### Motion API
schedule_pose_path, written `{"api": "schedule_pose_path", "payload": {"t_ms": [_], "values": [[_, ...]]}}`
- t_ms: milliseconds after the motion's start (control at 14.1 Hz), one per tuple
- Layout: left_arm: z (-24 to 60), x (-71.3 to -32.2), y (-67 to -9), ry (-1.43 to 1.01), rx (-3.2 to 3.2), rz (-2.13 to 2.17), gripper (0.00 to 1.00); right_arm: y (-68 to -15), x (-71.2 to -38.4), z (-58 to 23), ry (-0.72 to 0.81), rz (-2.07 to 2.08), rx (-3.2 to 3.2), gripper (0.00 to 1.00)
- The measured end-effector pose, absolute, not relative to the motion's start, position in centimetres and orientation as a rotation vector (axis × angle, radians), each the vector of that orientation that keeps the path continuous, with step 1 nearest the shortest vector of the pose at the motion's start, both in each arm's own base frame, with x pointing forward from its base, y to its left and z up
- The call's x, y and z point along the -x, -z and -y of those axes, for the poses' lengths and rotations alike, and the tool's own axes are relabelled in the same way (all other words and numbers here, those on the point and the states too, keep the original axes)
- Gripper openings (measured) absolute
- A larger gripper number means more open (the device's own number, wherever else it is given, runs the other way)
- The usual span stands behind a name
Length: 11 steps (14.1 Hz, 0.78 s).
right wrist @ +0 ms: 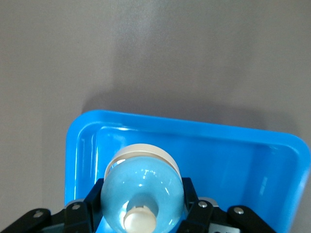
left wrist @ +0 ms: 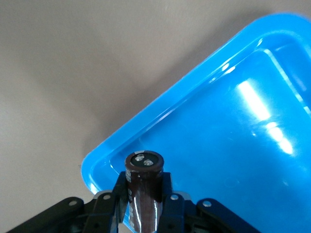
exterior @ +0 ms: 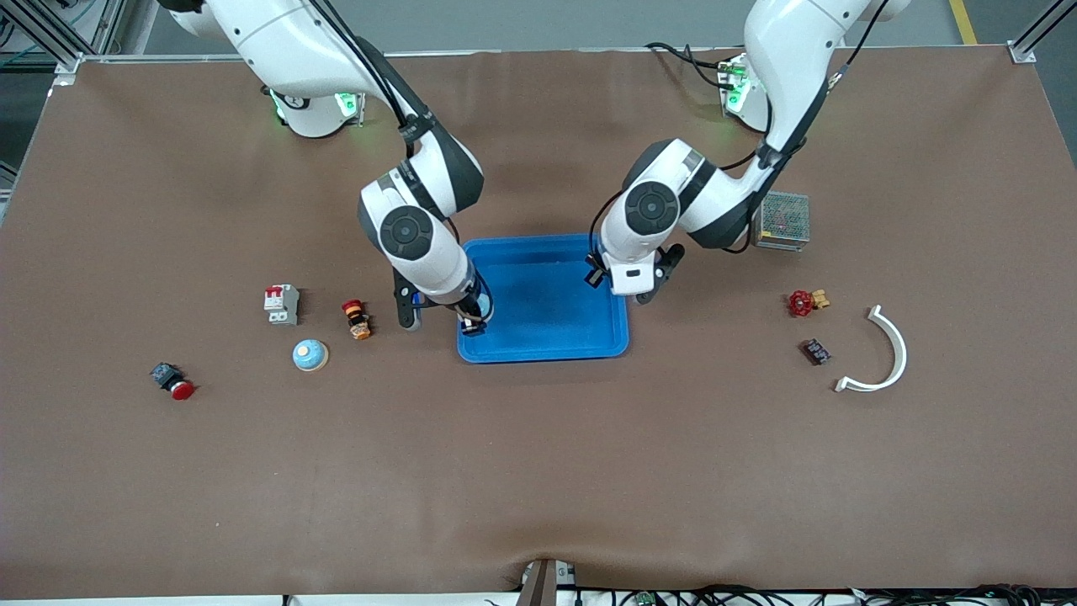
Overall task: Place electrolytic capacitor and blue bell in tray
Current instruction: 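Carry the bell and capacitor over the blue tray with both grippers, then lower the bell and capacitor into the tray and open both grippers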
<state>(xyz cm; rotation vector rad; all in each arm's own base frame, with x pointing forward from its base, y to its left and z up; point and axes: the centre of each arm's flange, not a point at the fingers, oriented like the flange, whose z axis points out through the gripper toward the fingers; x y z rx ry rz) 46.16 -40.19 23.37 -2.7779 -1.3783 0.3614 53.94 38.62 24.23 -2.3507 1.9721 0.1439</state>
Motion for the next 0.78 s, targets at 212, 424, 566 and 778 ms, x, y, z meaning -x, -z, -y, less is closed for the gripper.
{"api": "schedule_pose_path", "payload": {"t_ms": [212,424,566,778], "values": [[40.4,-46.0,-21.5,-0.394,2.755,1.372,0.3,-21.8,-54.7,-38.1,-0.13,-1.992,2.35,0.66],[40.9,-46.1,-20.3,-0.415,2.749,1.367,0.3,-20.7,-55.2,-38.2,-0.124,-1.992,2.36,0.66],[41.2,-46.3,-19.7,-0.426,2.746,1.367,0.3,-20.8,-55.5,-38.5,-0.121,-1.986,2.356,0.66],[41.2,-46.6,-18.8,-0.44,2.736,1.373,0.3,-21.1,-55.9,-38.8,-0.117,-1.981,2.347,0.66]]}}
